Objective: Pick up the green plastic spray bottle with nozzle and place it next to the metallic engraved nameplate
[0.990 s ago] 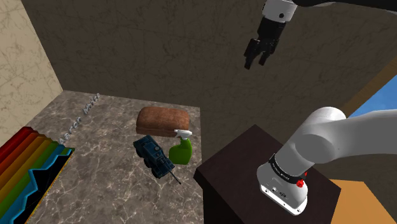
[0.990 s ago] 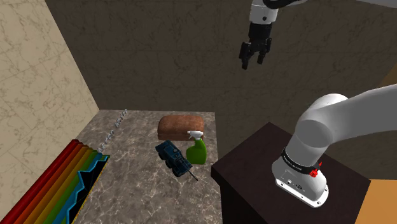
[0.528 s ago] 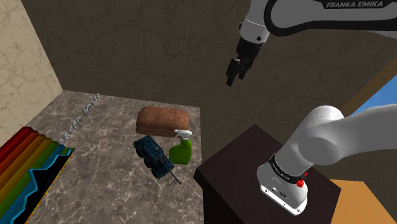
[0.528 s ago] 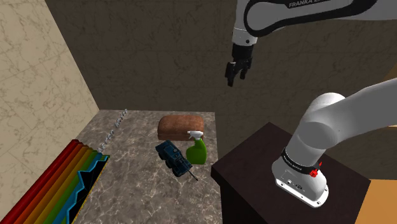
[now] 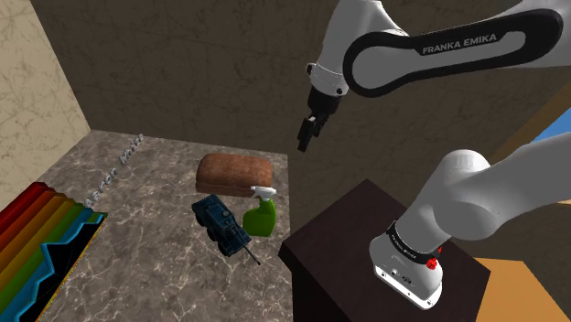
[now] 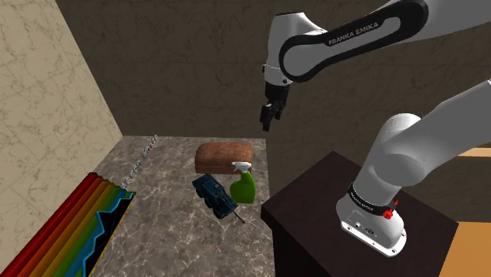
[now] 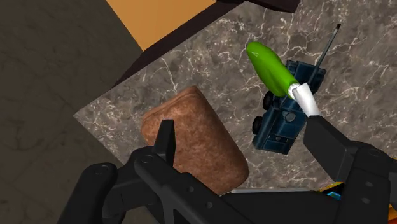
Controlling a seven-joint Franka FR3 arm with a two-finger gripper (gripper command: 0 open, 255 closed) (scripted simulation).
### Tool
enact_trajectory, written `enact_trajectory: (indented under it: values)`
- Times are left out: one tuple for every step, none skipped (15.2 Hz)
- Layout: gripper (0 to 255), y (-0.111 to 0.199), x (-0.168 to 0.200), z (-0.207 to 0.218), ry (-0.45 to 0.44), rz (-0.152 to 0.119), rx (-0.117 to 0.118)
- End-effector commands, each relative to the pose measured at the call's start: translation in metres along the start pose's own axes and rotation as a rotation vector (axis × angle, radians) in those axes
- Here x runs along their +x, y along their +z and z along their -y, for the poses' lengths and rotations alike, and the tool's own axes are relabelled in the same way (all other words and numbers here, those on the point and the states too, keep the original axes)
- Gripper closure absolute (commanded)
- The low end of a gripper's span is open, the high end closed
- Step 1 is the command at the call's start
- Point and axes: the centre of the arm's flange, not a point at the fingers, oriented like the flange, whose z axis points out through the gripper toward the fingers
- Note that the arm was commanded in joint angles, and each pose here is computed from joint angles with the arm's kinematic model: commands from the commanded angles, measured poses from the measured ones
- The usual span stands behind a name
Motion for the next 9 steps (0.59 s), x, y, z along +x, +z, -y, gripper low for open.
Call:
enact_trajectory:
  values:
    - [0,0.019,0.004,0.016,-0.055,-0.006,0.007]
    - [0,0.028,0.007,0.024,-0.082,-0.008,0.011]
    - [0,0.037,0.010,0.033,-0.109,-0.010,0.014]
    - [0,0.047,0.012,0.041,-0.136,-0.012,0.018]
    - [0,0.056,0.014,0.049,-0.163,-0.013,0.022]
    - [0,0.065,0.016,0.058,-0.190,-0.015,0.025]
    - [0,0.074,0.018,0.067,-0.217,-0.017,0.029]
    - [0,0.083,0.019,0.076,-0.244,-0.019,0.032]
    - [0,0.093,0.021,0.084,-0.271,-0.020,0.036]
